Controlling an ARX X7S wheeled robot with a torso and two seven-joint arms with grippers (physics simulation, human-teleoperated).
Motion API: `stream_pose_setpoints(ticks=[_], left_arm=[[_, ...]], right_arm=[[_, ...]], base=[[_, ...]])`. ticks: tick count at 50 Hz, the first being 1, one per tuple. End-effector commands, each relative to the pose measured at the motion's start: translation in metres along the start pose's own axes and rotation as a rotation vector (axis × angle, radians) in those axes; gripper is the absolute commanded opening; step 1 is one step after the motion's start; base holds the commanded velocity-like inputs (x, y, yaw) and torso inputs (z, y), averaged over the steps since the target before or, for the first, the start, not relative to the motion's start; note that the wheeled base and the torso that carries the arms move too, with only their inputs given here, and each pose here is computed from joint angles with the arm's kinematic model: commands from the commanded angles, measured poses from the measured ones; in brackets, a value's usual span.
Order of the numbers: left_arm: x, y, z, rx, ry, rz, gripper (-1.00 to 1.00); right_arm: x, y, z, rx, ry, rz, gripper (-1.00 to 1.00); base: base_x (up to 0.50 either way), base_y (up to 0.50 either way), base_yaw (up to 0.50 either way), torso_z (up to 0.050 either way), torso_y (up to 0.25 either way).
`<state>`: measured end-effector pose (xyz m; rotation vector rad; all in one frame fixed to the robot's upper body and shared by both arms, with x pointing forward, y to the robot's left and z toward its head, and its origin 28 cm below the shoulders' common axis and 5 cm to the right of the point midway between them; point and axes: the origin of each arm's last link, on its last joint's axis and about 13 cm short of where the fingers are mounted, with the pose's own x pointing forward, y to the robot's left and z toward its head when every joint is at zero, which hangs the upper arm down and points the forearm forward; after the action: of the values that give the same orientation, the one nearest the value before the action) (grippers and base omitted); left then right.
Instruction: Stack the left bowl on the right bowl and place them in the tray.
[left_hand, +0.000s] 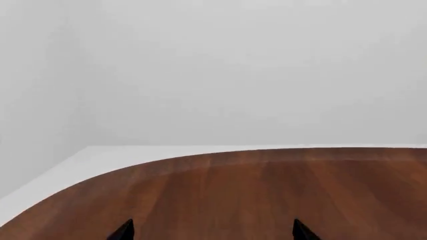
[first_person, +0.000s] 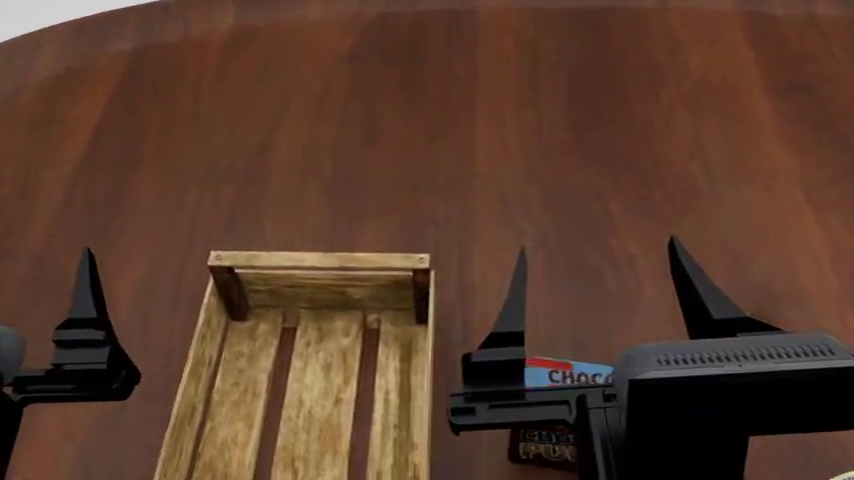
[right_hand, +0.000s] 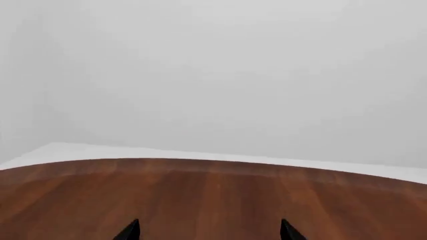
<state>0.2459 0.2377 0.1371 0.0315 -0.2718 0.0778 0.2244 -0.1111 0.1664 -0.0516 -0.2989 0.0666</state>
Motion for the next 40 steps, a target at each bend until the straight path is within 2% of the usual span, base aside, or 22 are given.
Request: stream_pose_setpoints(ticks=[1, 22, 23, 33, 36, 40], left_arm=[[0.000, 0.001, -0.001, 0.010, 0.000, 0.007, 1.00], [0.000, 0.000, 0.001, 0.017, -0.013, 0.001, 1.00], [0.000, 0.000, 0.001, -0.002, -0.010, 0.006, 1.00], [0.001, 0.000, 0.004, 0.015, -0.007, 0.002, 1.00], [0.001, -0.001, 0.004, 0.069, -0.023, 0.027, 1.00], [0.000, -0.001, 0.004, 0.069, -0.026, 0.024, 1.00]], right_arm=[[0.000, 0.000, 0.000, -0.001, 0.007, 0.002, 1.00], [0.000, 0.000, 0.000, -0.001, 0.002, 0.013, 1.00], [0.000, 0.000, 0.000, 0.000, 0.000, 0.014, 1.00], [0.001, 0.001, 0.003, -0.003, 0.019, 0.017, 1.00], [0.000, 0.001, 0.013, 0.053, 0.064, 0.052, 1.00], [0.000, 0.000, 0.030, 0.023, 0.110, 0.055, 1.00]], base=[[0.00, 0.00, 0.00, 0.000, -0.250], [0.00, 0.00, 0.00, 0.000, -0.249], [0.00, 0.00, 0.00, 0.000, 0.000], [0.00, 0.00, 0.00, 0.000, 0.000], [0.00, 0.00, 0.00, 0.000, 0.000], [0.00, 0.00, 0.00, 0.000, 0.000]])
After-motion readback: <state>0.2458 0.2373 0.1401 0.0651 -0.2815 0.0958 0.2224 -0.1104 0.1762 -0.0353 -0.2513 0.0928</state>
